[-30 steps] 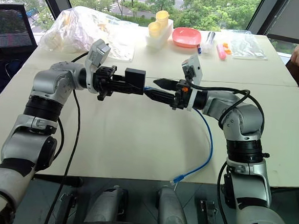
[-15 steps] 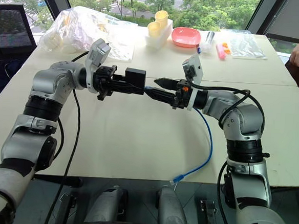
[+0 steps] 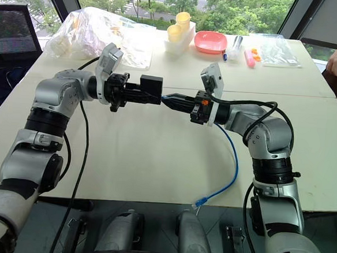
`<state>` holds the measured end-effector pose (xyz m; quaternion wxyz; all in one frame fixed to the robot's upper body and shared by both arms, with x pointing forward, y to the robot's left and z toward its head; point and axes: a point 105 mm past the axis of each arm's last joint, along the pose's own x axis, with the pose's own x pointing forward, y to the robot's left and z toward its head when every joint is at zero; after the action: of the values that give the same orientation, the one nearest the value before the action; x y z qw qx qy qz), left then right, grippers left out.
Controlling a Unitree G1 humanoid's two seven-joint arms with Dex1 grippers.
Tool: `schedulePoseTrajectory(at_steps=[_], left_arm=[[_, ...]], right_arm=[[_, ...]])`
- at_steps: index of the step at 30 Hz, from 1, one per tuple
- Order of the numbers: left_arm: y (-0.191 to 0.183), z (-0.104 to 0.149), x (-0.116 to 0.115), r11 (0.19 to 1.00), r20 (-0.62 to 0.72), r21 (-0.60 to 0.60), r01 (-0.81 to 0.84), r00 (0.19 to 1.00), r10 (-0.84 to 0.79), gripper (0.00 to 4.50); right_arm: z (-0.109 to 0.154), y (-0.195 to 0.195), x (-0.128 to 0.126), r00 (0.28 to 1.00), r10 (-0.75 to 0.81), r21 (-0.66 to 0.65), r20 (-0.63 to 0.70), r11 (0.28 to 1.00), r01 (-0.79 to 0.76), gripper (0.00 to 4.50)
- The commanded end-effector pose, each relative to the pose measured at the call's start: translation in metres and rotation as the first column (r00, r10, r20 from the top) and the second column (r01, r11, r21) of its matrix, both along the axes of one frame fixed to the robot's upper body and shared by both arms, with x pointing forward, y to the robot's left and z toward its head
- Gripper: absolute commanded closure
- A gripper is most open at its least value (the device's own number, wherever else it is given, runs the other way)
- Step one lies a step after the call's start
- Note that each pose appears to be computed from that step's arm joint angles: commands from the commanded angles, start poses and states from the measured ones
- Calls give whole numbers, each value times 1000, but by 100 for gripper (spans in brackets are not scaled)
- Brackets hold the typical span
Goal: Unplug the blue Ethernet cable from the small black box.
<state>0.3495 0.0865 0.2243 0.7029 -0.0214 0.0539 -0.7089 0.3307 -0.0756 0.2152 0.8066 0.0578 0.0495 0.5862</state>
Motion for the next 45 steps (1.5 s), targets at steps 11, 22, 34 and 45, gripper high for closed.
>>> schedulePoseTrajectory(at_steps=[11, 22, 34, 45], left_arm=[[47, 23, -1, 997, 57, 29, -76, 996, 74, 398], [-14, -62, 17, 960, 199, 33, -278, 943, 266, 398], [28, -90, 60, 633, 282, -113, -766, 586, 760, 398], [40, -133, 58, 501, 146, -55, -864, 490, 860, 119]], right_arm=[[-4, -91, 23, 942, -332, -82, 40, 939, 334, 446], [-90, -60, 66, 849, -522, -314, 77, 796, 518, 276], [-52, -76, 46, 768, -640, 55, -4, 767, 639, 2], [-58, -69, 26, 766, -640, 52, -66, 764, 643, 0]])
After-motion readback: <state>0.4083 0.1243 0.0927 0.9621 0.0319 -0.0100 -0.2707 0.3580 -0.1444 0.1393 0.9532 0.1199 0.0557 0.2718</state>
